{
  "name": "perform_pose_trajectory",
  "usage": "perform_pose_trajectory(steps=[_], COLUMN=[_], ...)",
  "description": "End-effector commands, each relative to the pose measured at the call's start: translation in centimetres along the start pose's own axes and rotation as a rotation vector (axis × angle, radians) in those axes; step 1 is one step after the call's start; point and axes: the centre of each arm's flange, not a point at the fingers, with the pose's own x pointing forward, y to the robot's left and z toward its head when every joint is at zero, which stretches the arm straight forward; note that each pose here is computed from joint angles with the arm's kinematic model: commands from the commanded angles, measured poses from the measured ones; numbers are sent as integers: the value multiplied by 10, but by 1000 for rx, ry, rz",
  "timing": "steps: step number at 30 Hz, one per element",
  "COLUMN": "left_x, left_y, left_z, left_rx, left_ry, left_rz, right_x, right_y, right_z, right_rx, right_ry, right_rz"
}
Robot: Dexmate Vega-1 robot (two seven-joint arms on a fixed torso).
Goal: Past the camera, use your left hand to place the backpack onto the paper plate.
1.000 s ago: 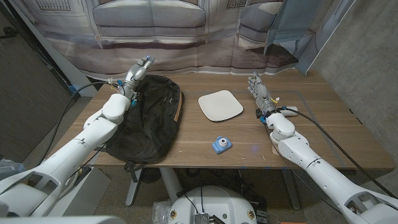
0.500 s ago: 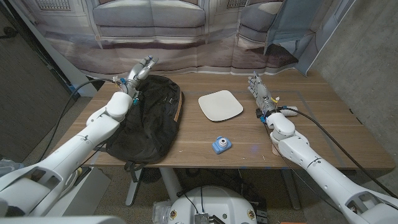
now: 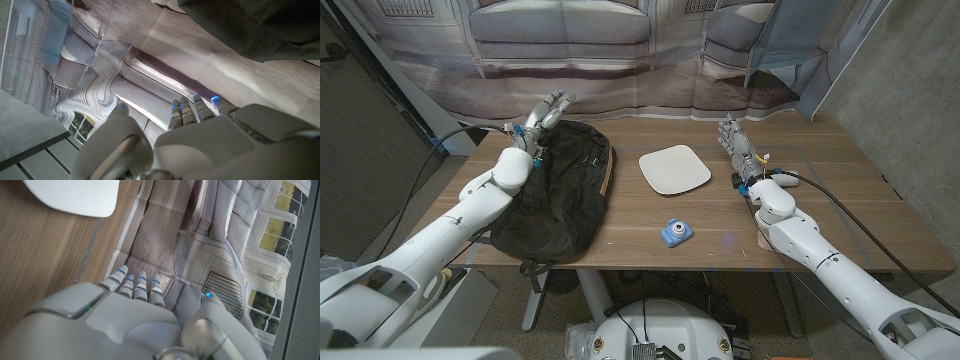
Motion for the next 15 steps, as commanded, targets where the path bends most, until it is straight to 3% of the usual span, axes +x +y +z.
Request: perform_pose_trajectory(steps=[1,15], left_x=[0,13], left_y=[-3,-10], left_z=[2,5], left_rx=[91,246], left_ry=[14,20], left_rz=[14,22], right_x=[4,2], right_y=[2,-4], right_z=[5,7], right_rx=[4,17], right_ry=[-12,-21], right_rz=[28,15])
